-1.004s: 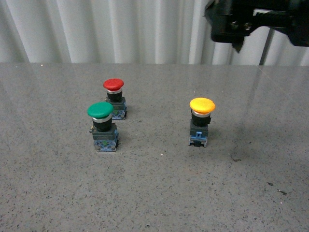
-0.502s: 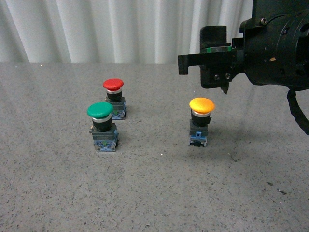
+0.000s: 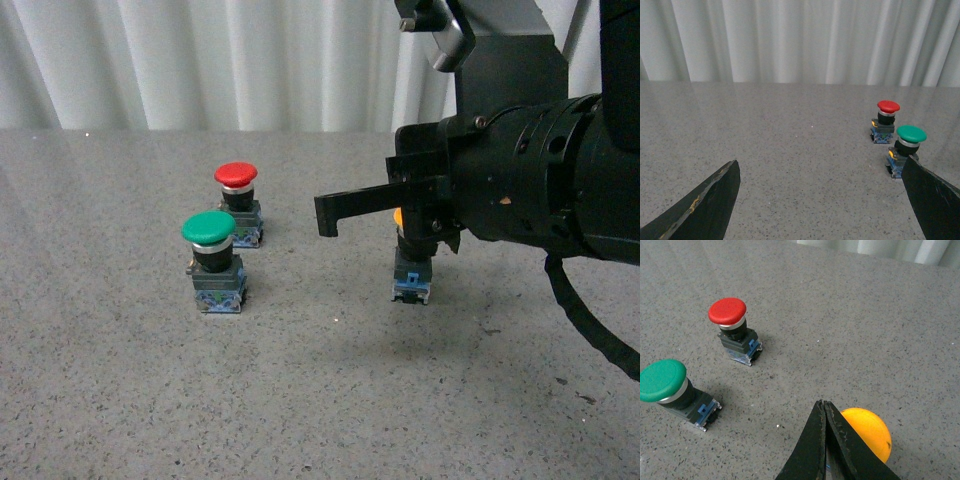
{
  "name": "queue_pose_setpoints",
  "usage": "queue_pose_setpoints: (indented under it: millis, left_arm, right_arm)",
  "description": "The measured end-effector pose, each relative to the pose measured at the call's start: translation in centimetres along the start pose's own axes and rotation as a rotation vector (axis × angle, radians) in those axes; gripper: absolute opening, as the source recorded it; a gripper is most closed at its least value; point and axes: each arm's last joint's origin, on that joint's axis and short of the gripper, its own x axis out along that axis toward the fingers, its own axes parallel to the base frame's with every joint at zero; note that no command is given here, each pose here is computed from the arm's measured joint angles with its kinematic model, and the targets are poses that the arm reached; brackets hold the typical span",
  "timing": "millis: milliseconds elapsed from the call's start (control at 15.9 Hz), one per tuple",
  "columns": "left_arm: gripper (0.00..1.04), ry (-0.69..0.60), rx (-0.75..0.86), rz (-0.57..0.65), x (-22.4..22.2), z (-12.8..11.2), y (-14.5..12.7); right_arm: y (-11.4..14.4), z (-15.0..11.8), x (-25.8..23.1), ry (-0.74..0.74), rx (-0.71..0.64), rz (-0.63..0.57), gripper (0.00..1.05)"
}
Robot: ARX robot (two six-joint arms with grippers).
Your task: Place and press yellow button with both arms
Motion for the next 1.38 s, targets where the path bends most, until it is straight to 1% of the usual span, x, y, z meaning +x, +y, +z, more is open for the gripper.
queue_pose_setpoints:
  millis: [502, 815, 1129, 1380]
  left_arm:
    - [0.98, 0.000, 0.000, 0.000, 0.0, 0.0, 0.0]
    - [0.98, 0.000, 0.000, 0.000, 0.0, 0.0, 0.0]
    - [0.98, 0.000, 0.000, 0.000, 0.0, 0.0, 0.0]
    - [0.98, 0.000, 0.000, 0.000, 0.0, 0.0, 0.0]
  right_arm:
    - [0.1, -1.3, 1.1, 0.048, 0.002, -0.012, 0.02]
    - [-0.1, -1.1, 1.1, 0.026, 0.032, 0.000, 0.02]
    - [-1.1, -0.6, 1.3, 0.003, 0.049, -0.036, 0.02]
    - [-1.3, -0.8, 1.6, 0.009, 0.052, -0.049, 0.02]
